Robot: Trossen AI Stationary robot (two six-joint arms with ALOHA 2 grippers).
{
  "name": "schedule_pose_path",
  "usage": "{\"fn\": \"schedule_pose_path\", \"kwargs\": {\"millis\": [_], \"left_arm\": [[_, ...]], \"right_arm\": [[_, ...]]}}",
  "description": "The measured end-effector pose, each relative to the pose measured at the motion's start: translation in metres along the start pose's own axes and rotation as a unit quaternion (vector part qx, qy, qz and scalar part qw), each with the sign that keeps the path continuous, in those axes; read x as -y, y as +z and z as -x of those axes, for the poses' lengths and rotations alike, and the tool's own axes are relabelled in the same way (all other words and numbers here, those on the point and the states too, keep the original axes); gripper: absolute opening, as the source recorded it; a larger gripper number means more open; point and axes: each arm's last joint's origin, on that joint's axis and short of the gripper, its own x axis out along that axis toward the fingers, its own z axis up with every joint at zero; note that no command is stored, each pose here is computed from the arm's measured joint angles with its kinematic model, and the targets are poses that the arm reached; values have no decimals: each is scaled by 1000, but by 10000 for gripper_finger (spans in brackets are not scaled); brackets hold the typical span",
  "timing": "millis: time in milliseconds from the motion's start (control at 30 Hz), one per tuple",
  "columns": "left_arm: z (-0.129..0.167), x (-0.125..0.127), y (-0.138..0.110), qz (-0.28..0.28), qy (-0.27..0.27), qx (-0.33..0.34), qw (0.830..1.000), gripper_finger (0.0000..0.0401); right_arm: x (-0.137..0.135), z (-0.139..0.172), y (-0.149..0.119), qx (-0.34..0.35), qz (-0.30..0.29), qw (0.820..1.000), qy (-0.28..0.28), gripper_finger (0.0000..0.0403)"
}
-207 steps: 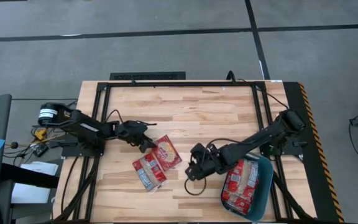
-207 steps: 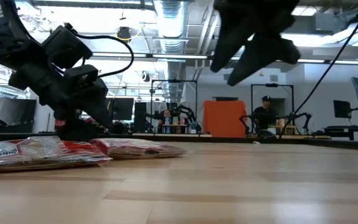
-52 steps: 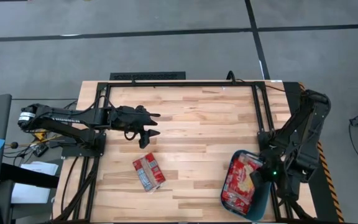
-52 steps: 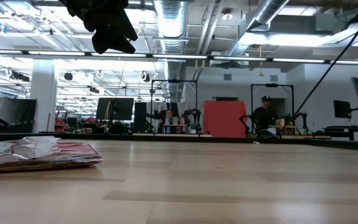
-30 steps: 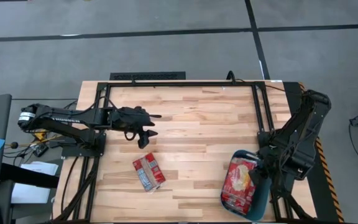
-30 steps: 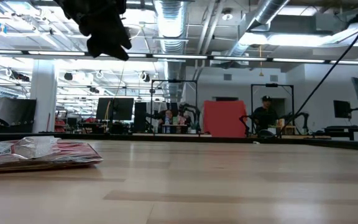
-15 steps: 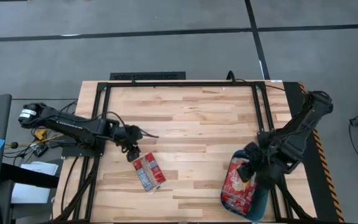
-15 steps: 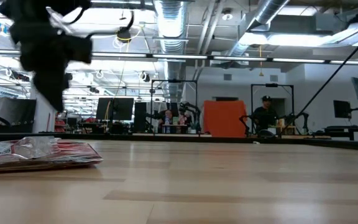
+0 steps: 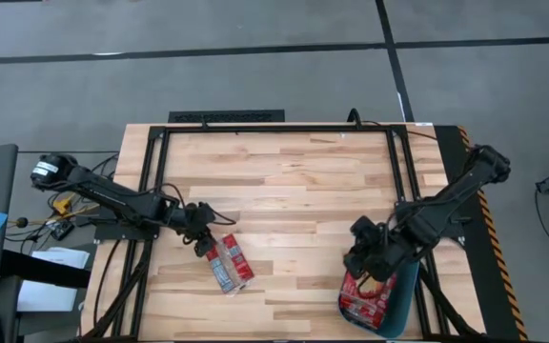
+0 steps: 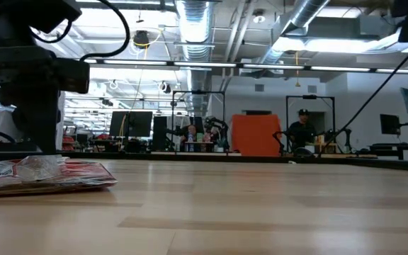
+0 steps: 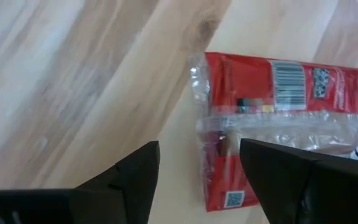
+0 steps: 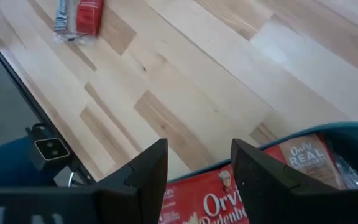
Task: Sort popcorn bags into baskets
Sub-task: Put the popcorn bag into the blue bin
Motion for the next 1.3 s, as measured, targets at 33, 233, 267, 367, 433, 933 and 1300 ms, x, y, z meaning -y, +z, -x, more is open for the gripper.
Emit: {"fn": "schedule_pose_path", "kwargs": {"millis": [33, 233, 267, 367, 433, 933, 1300], "left_arm": [[0, 1, -1, -3, -2, -1, 1000, 213], [0, 6, -5, -12, -9, -4, 1000, 233], [-1, 6, -6, -12, -9, -7, 1000, 236], [-6, 8, -10, -13, -4, -17, 1000, 248], [-12, 11, -12, -13, -3, -24, 1000, 255], [-58, 20, -19, -15, -28, -60, 998, 165], [-65, 22, -9, -16, -76, -63, 995, 3]], "right_arm": [[0, -2, 0, 0, 0, 1000, -2, 201], [-3, -12, -4, -2, 7, 1000, -18, 194], [-4, -13, -4, -2, 7, 1000, -20, 193], [-6, -17, -5, -2, 7, 1000, -18, 192], [-7, -18, -6, -2, 8, 1000, -17, 195], [-13, -17, -5, 7, 8, 1000, 17, 187], [-19, -19, 6, 75, 38, 996, 35, 193]]}}
